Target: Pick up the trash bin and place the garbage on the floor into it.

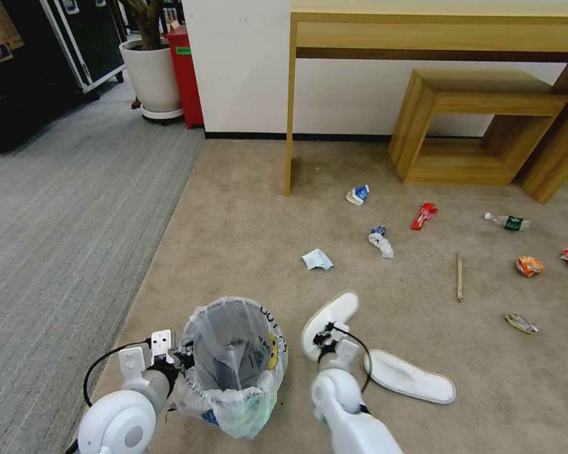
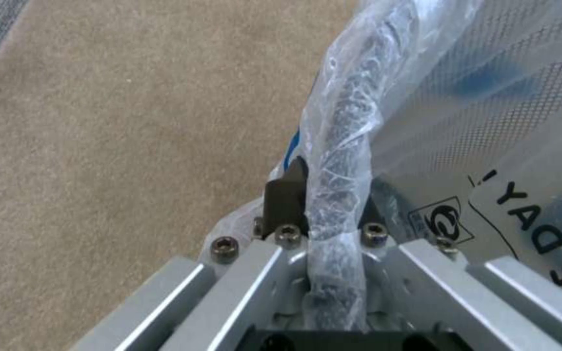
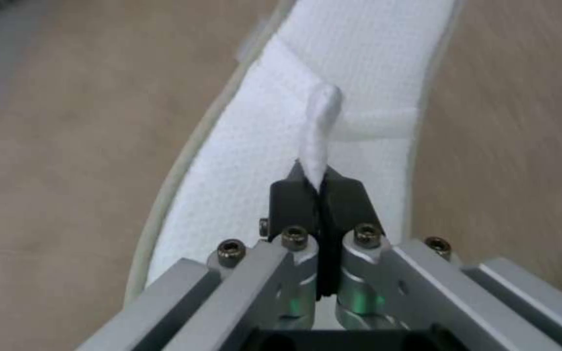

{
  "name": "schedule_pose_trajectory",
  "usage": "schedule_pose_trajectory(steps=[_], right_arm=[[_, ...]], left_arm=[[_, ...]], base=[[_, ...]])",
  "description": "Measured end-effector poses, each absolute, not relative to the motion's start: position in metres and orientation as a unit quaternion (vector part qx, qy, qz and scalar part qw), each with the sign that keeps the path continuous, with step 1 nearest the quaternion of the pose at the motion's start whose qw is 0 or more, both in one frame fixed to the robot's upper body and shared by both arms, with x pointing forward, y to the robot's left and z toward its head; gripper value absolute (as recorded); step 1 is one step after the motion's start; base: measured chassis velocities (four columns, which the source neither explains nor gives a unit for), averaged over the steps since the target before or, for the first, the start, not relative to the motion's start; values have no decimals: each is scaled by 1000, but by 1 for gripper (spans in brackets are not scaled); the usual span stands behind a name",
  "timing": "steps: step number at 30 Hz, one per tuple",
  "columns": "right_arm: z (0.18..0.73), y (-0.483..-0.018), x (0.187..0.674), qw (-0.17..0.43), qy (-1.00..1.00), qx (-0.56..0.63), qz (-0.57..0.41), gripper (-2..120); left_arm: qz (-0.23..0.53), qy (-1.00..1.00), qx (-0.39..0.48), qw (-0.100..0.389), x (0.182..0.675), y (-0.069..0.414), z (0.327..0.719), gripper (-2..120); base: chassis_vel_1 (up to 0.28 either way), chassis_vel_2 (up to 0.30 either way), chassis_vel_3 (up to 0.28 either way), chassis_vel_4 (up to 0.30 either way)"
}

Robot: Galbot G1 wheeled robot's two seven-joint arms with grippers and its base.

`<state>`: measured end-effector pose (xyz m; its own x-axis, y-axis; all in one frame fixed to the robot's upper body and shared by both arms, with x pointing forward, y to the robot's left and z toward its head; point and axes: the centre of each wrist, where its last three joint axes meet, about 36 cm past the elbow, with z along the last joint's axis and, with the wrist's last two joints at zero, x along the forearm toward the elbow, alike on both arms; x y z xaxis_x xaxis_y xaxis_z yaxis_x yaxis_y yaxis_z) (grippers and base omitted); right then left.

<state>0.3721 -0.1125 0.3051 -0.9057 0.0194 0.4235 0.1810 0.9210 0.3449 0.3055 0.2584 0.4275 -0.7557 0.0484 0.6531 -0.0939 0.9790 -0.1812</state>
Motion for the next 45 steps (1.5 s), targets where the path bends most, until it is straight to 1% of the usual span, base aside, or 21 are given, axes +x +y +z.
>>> schedule_pose_trajectory(steps=[1,2,4,5,8,9,11,12,15,16,19,20,23,29,39,45], right_arm=[[305,-112,372,211,-957,-52,-192,0],[325,-116,364,186,-963,-27,-193,0],[349,-117,352,155,-969,16,-194,0],[349,-117,352,155,-969,16,-194,0],[382,-125,337,90,-971,104,-194,0],[382,-125,337,90,-971,104,-194,0],[398,-133,334,41,-969,153,-188,0],[398,-133,334,41,-969,153,-188,0],[408,-152,333,-18,-962,215,-167,0],[408,-152,333,-18,-962,215,-167,0],[409,-176,335,-54,-950,281,-124,0],[409,-176,335,-54,-950,281,-124,0],[412,-196,343,-81,-932,344,-87,0],[413,-210,358,-100,-910,401,-43,0],[394,-198,377,-108,-888,445,-27,0],[382,-185,390,-132,-868,478,-23,0]], left_arm=[[102,-931,12,349,306,258,428,0],[103,-932,12,348,305,257,428,0],[104,-932,11,347,304,256,429,0],[104,-932,11,347,304,256,429,0],[105,-933,9,345,302,254,432,0],[105,-933,9,345,302,254,432,0],[105,-933,11,344,301,254,433,0],[105,-933,11,344,301,254,433,0],[106,-933,13,344,300,252,433,0],[106,-933,13,344,300,252,433,0],[108,-932,15,345,299,250,433,0],[108,-932,15,345,299,250,433,0],[111,-932,16,344,299,249,433,0],[115,-933,16,342,300,246,433,0],[120,-932,16,340,299,243,433,0],[119,-932,17,341,296,242,434,0]], base=[[0,0,0,0],[0,0,0,0],[0,0,0,0],[0,0,0,0],[0,0,0,0],[0,0,0,0],[0,0,0,0],[0,0,0,0],[0,0,0,0],[0,0,0,0],[0,0,0,0],[0,0,0,0],[0,0,0,0],[0,0,0,0],[0,0,0,0],[0,0,0,0]])
